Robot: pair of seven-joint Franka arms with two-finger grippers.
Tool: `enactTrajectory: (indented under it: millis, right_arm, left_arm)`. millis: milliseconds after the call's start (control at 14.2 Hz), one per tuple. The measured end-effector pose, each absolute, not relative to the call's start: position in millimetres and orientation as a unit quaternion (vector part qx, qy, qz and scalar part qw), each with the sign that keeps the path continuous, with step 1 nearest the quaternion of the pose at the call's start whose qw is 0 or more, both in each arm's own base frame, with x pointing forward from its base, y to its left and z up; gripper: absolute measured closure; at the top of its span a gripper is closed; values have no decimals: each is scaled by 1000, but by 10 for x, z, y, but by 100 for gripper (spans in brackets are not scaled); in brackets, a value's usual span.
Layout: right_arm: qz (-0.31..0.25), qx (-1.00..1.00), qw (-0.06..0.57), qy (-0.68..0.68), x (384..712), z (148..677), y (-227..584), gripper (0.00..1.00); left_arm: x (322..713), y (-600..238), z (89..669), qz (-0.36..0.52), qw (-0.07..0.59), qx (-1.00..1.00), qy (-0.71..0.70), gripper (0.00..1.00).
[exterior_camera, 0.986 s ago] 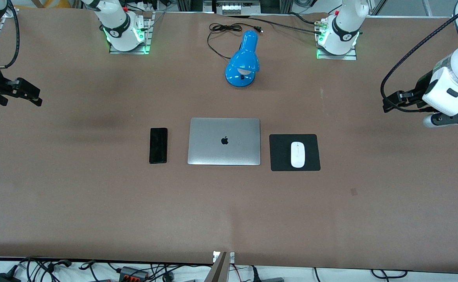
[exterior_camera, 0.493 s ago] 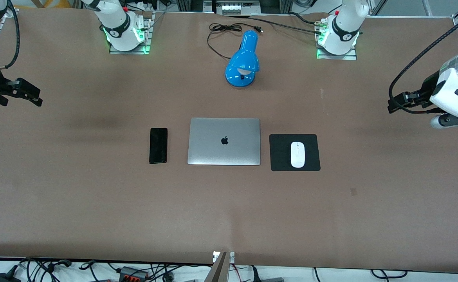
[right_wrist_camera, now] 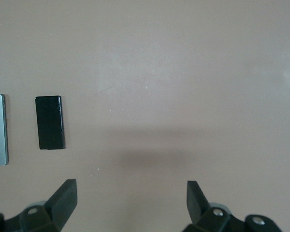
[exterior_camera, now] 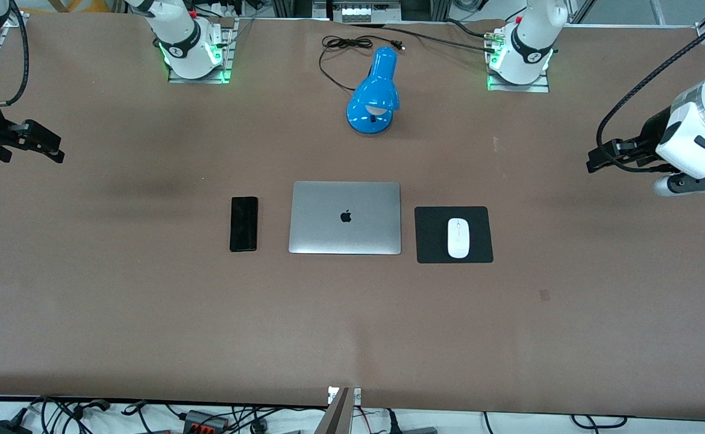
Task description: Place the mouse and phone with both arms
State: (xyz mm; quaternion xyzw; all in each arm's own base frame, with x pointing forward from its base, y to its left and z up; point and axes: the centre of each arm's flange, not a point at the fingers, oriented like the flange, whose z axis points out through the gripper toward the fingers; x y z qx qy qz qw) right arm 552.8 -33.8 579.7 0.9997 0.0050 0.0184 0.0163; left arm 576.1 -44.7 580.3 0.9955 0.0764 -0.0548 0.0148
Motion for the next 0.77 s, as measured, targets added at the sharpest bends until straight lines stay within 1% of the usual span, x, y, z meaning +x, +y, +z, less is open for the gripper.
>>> enactTrajectory:
  millis: [211,775]
  right_arm:
    - [19,1000,4,3,5528,5796,-321,0]
    - [15,1000,3,3,5503,5812,-319,0]
  left_arm:
    - [5760,-453,5803,-55,15,996,76,0]
    - [5760,-455,5803,-55,15,996,76,0]
